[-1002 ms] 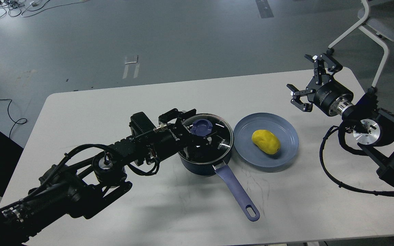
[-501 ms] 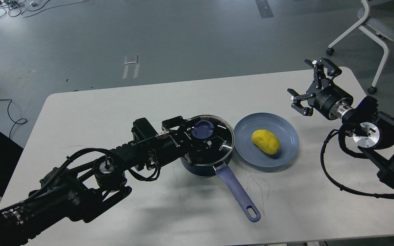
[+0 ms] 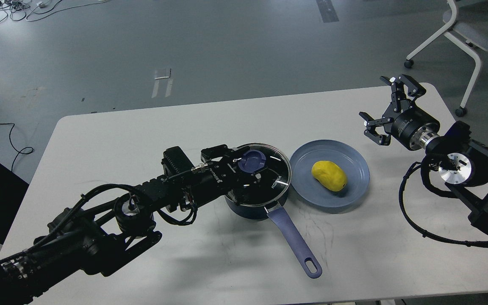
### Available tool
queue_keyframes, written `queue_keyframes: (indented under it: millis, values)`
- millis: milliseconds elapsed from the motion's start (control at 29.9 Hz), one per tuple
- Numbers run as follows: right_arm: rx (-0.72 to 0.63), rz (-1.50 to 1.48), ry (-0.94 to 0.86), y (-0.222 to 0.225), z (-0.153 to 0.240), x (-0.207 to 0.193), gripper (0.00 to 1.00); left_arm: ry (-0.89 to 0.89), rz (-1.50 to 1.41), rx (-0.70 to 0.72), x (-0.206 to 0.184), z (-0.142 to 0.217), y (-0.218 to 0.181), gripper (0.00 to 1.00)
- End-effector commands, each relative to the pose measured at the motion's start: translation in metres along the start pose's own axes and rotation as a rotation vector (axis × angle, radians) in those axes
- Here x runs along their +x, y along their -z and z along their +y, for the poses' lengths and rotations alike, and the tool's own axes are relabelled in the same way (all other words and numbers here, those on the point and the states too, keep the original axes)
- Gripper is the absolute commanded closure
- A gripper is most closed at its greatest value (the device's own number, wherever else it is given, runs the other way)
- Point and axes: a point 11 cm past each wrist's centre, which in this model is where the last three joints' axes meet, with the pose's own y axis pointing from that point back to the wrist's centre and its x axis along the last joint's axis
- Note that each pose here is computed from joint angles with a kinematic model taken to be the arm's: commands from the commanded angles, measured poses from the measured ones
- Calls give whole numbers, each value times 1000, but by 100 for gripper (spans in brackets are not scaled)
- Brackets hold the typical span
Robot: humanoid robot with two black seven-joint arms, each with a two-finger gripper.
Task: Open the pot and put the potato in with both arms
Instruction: 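Close the left gripper on the lid knob and lift the lid, then carry the glass lid off the pan and lower it onto the table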
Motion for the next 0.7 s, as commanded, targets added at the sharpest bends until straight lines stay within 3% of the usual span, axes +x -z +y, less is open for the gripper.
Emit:
queue_keyframes:
  millis: [0,368,668]
  values:
    - [2,1,1,1,0,-1,0,-6,-8,5,4,0,3,79]
    - [3,2,0,2,0,0,0,-62,30,-1,21,-3,2,78]
    - [7,5,-3,5,-2,0,0,-123,26,79,62,23,47,78]
